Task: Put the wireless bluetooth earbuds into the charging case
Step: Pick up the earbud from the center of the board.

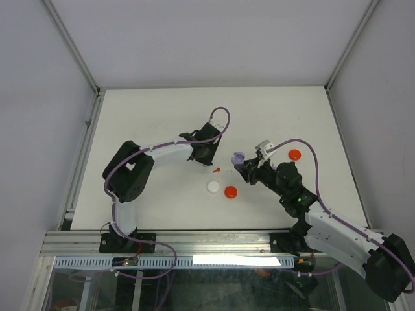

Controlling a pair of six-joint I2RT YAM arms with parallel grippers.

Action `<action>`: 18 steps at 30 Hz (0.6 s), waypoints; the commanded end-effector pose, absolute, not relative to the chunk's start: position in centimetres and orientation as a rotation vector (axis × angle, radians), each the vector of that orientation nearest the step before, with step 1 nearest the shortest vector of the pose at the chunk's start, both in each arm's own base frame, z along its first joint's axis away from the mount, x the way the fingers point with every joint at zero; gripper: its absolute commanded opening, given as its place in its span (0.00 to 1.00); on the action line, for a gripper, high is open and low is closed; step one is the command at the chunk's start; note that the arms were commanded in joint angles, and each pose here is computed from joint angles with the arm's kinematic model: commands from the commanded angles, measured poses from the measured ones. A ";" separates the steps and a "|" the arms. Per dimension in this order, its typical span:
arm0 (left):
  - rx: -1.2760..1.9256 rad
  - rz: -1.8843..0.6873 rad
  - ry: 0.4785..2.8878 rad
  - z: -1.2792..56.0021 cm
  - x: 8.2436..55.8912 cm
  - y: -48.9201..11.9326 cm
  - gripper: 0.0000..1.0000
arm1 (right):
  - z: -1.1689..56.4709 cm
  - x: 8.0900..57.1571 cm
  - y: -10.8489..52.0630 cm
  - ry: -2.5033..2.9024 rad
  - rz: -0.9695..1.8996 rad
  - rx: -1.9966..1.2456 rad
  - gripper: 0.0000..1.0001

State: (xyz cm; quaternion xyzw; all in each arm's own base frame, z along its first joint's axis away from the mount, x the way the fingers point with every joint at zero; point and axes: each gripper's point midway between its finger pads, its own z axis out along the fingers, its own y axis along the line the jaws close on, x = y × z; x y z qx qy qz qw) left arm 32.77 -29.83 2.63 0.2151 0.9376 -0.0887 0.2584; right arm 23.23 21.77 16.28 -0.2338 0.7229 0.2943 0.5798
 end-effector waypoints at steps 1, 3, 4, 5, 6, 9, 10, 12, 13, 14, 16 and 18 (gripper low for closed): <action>0.503 -0.274 2.416 7.2 33.7 -30.2 0.05 | 19.2 23.4 22.5 1.580 0.727 -0.552 0.00; 0.472 -0.292 2.379 8.6 33.8 -30.0 0.05 | 19.4 23.4 22.6 1.566 0.735 -0.558 0.00; 0.455 -0.308 2.356 9.5 33.7 -29.9 0.04 | 19.6 23.3 22.7 1.559 0.739 -0.560 0.00; 0.438 -0.320 2.336 10.2 33.6 -29.7 0.04 | 19.7 23.3 22.8 1.552 0.744 -0.562 0.00; 0.418 -0.337 2.311 11.1 33.6 -29.7 0.04 | 19.9 23.3 22.9 1.546 0.749 -0.566 0.00; 0.372 -0.395 2.233 13.8 33.4 -29.4 0.03 | 20.5 23.2 23.1 1.521 0.762 -0.570 0.00; 0.357 -0.429 2.193 15.0 33.3 -29.5 0.03 | 20.8 23.2 23.2 1.511 0.767 -0.571 0.00; 0.343 -0.490 2.133 17.0 32.8 -29.5 0.03 | 21.2 23.2 23.4 1.491 0.777 -0.576 0.00; 0.336 -0.521 2.102 18.1 32.5 -29.5 0.03 | 21.4 23.2 23.5 1.480 0.781 -0.579 0.00; 0.335 -0.545 2.081 18.6 32.2 -29.5 0.03 | 21.6 23.1 23.6 1.467 0.788 -0.584 0.00; 0.334 -0.616 2.006 21.4 31.4 -29.4 0.04 | 22.0 23.0 23.8 1.435 0.799 -0.591 0.00; 0.333 -0.668 1.947 23.1 30.7 -29.3 0.04 | 22.6 23.0 24.0 1.401 0.811 -0.592 0.00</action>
